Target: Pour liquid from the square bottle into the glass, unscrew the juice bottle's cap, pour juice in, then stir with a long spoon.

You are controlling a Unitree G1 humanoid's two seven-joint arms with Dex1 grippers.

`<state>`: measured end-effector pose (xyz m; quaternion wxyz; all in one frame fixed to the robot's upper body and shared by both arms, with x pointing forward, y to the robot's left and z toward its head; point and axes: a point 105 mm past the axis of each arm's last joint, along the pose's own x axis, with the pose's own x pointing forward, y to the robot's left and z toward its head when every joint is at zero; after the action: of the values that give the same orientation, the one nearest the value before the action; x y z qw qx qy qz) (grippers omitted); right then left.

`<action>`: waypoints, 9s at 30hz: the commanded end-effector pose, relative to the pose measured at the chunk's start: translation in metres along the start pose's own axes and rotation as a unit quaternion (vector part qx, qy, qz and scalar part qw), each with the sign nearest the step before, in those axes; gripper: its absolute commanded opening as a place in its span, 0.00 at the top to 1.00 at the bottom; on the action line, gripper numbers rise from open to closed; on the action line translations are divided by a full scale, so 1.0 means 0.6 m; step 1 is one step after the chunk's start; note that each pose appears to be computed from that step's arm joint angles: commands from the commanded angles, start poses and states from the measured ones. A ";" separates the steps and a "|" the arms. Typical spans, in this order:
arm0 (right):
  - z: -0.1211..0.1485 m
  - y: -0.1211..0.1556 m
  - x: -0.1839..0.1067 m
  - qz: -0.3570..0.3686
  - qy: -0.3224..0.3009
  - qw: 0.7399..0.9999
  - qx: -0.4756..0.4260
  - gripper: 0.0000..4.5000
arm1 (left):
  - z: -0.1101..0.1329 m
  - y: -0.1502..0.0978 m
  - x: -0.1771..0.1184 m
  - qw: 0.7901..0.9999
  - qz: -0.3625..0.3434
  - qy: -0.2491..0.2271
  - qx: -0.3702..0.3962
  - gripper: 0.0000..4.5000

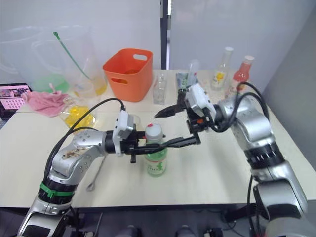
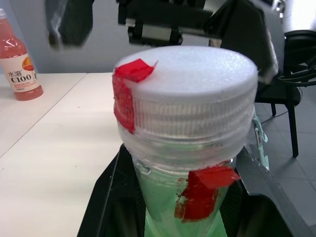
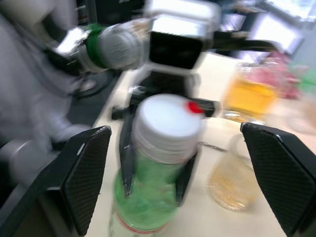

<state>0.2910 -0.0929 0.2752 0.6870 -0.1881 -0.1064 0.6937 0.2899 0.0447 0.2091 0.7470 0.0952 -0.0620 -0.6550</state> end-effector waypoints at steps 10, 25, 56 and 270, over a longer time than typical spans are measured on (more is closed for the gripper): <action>0.042 0.069 0.044 -0.208 -0.013 0.975 0.075 0.01 | -0.003 0.000 0.021 0.999 -0.030 -0.016 -0.006 0.69; 0.007 0.062 0.050 -0.263 0.038 0.958 0.109 0.40 | -0.003 0.001 0.030 0.999 -0.034 -0.022 -0.003 0.69; -0.012 0.000 0.063 0.177 0.029 0.983 -0.026 0.51 | -0.003 -0.006 0.000 0.999 0.031 -0.010 -0.004 0.69; -0.049 0.073 -0.065 -0.123 0.068 0.976 0.165 0.00 | 0.087 0.178 -0.267 0.927 0.358 0.052 0.101 0.69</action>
<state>0.2665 -0.1374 0.2244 0.7935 -0.0936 0.0584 0.5984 0.3625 0.2147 0.2650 0.9294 0.1425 -0.0697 -0.3332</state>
